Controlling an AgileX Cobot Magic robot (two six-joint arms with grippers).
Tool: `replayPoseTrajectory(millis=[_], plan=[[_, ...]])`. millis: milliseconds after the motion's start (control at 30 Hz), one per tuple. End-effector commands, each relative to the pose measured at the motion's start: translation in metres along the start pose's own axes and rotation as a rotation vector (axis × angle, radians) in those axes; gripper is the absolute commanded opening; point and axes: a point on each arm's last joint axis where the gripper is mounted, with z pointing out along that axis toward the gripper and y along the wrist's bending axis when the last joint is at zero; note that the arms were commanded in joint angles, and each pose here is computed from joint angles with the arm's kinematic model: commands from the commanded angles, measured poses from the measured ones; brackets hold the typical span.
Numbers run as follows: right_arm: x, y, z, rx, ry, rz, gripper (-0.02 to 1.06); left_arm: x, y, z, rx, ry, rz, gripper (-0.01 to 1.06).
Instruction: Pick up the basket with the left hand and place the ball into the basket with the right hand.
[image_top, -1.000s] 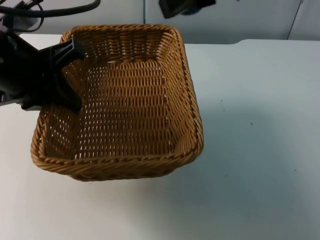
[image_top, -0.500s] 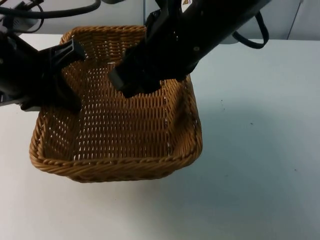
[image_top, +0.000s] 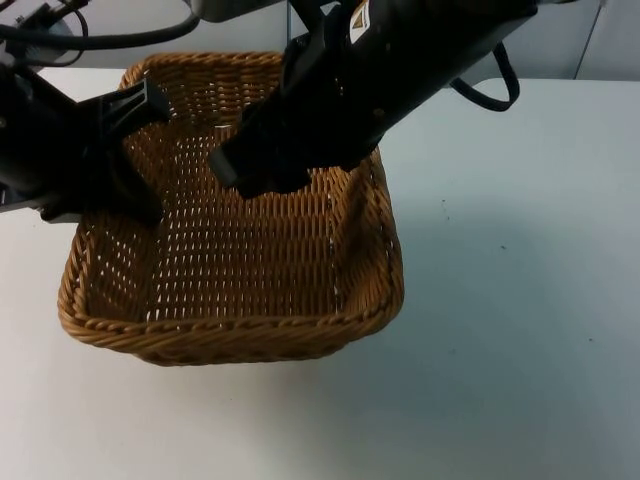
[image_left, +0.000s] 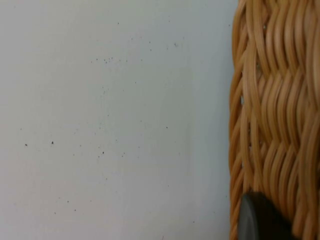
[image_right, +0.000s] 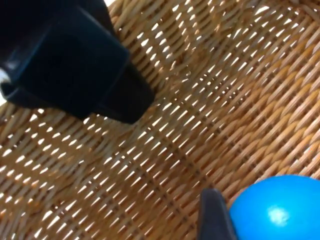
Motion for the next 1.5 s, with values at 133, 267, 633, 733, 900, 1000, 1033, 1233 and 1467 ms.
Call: replayPoseTrajectory(millis=[133,267,633,733,900,1000,1033,1233,1467], plan=[[-0.004,-0.001,-0.001,0.003,-0.031,0.009,0.0,0.0,-0.004,-0.005,0.019,-0.006,-0.009,0.0],[-0.004,-0.013,-0.002,0.02,-0.035,0.04,0.0,0.0,-0.004,-0.005,0.019,-0.006,-0.009,0.0],[0.005,-0.027,0.015,0.041,-0.008,0.066,0.0,0.001,-0.004,-0.005,0.02,-0.003,-0.009,0.0],[0.007,-0.027,0.021,0.039,0.0,0.071,0.0,0.0,-0.004,-0.005,0.022,-0.004,-0.011,0.0],[0.009,-0.027,0.028,0.036,-0.01,0.085,0.0,0.0,-0.004,-0.005,0.022,-0.004,-0.011,0.0],[0.008,-0.027,0.029,0.039,-0.024,0.085,0.0,0.0,-0.004,-0.005,0.022,-0.004,-0.011,0.0],[0.008,-0.027,0.029,0.04,-0.029,0.085,0.0,0.0,-0.004,-0.005,0.022,-0.004,-0.011,0.0],[0.006,-0.028,0.03,0.044,-0.048,0.085,0.0,0.0,-0.004,-0.005,0.022,-0.004,-0.011,0.0],[0.005,-0.028,0.032,0.048,-0.069,0.087,0.24,0.001,-0.005,-0.005,0.024,-0.002,-0.013,0.0]])
